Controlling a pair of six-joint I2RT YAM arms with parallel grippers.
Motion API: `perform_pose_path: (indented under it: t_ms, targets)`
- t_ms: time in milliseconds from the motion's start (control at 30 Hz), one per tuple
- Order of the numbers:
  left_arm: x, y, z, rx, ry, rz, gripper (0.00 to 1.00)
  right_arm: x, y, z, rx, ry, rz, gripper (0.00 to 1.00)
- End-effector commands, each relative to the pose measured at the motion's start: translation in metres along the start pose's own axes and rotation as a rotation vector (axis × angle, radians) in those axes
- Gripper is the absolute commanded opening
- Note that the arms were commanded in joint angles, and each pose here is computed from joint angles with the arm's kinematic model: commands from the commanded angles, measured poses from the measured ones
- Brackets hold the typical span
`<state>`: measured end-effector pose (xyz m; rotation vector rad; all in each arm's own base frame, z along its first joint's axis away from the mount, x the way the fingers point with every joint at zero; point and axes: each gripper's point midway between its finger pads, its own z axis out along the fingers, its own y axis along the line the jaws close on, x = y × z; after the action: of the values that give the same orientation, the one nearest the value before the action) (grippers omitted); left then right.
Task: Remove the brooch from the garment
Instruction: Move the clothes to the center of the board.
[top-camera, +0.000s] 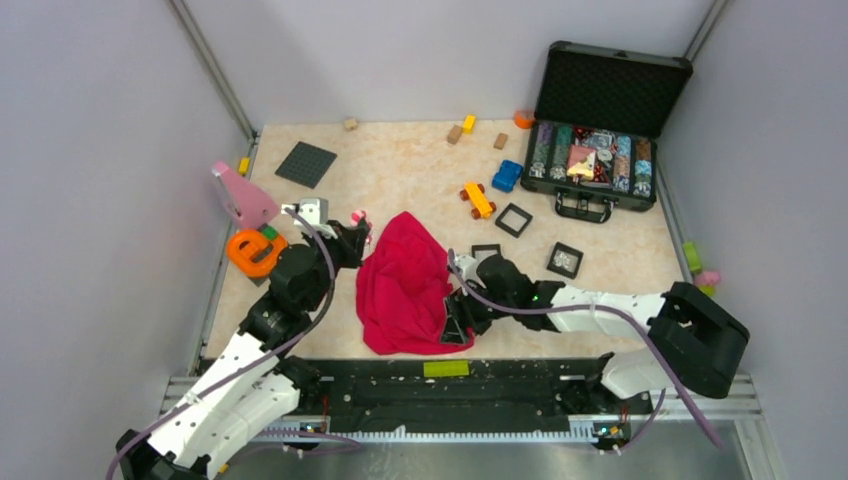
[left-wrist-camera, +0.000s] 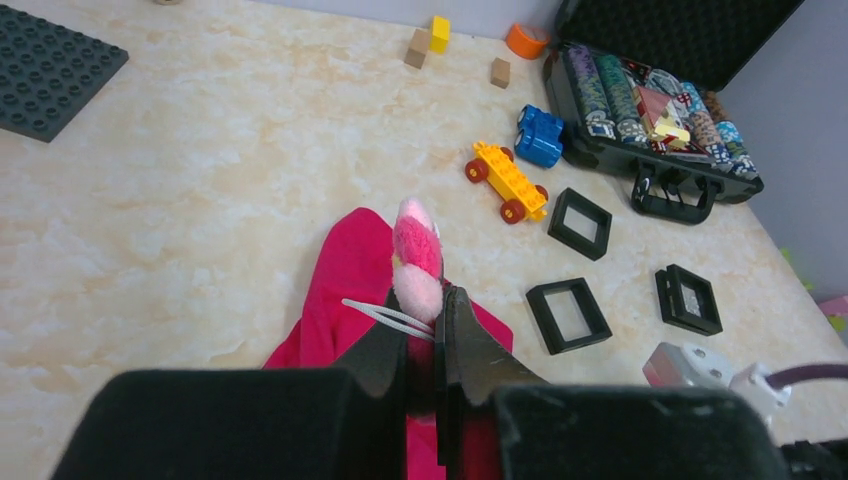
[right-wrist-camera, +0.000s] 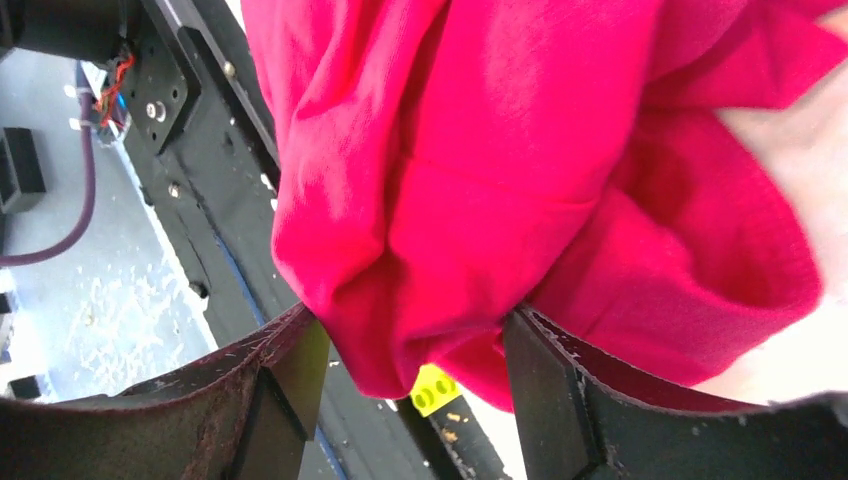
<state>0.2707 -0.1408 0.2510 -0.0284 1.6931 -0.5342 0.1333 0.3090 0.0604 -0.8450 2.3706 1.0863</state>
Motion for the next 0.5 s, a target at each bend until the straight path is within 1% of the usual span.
perform_pose_path:
  t_ms: [0,67,133,200,267,333,467]
  targets:
    - [-0.022,0.003,-0.009,-0.039,-0.029,-0.009,0.00,0.014,-0.005,0.005,0.124,0.022,0.054,0.63]
    - [-0.028,0.004,-0.012,-0.046,-0.042,-0.008,0.00,0.007,-0.021,0.018,0.230,0.033,0.051,0.61]
    - [-0.032,0.003,-0.015,-0.045,-0.045,-0.003,0.00,-0.005,-0.028,0.035,0.289,0.024,0.047,0.59]
    - [-0.034,0.003,-0.018,-0.048,-0.039,0.002,0.00,-0.026,-0.036,0.050,0.342,-0.024,0.053,0.53]
    - [-0.035,0.003,-0.021,-0.049,-0.035,0.002,0.00,-0.055,-0.046,0.063,0.410,-0.093,0.049,0.51]
    - [-0.034,0.004,-0.024,-0.047,-0.034,0.000,0.00,-0.097,-0.048,0.077,0.413,-0.180,0.022,0.50]
    - [-0.027,0.005,-0.025,-0.045,-0.019,-0.009,0.00,-0.188,-0.073,0.097,0.412,-0.313,0.065,0.48]
